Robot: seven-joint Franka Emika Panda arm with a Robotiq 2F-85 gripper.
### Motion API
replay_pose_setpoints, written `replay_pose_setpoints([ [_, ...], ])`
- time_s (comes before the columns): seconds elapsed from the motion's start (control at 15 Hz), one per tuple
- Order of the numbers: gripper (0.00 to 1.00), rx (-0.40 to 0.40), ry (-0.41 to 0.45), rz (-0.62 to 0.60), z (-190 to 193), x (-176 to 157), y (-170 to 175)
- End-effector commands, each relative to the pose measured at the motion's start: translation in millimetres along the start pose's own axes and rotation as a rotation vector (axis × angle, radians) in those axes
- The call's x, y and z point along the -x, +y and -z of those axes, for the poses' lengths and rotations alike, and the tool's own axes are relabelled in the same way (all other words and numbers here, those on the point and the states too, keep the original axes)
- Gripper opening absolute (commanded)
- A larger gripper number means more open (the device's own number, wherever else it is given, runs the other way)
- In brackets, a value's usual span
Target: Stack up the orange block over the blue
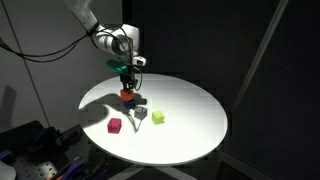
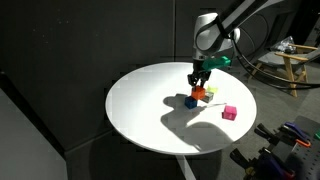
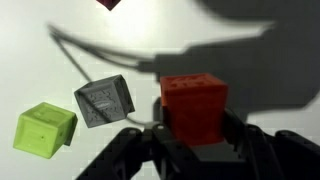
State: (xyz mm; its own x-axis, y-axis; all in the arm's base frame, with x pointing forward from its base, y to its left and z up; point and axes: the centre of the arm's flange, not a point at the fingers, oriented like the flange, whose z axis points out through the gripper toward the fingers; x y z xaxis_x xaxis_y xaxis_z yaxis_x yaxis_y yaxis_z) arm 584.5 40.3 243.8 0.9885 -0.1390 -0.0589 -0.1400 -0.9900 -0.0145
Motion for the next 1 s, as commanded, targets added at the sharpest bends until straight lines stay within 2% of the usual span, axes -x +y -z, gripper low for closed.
replay_pose_setpoints([
  [0.0,0.28,0.001,-0.013,-0.011,-9.5,-20.2,-2.6],
  [0.2,0.28,-0.001,-0.021,-0.011,-19.1,-26.4,-4.2],
  [0.27,0.65,-0.001,-0.023,-0.011,-21.6,-28.0,-4.7],
  [0.4,0.86,-0.001,-0.022,-0.009,-25.2,-30.0,-5.5],
  [0.53,0.99,-0.003,-0.023,-0.009,-26.0,-30.4,-5.8],
  [0.93,1.0,-0.015,-0.023,0.001,-1.1,-14.5,-6.8],
])
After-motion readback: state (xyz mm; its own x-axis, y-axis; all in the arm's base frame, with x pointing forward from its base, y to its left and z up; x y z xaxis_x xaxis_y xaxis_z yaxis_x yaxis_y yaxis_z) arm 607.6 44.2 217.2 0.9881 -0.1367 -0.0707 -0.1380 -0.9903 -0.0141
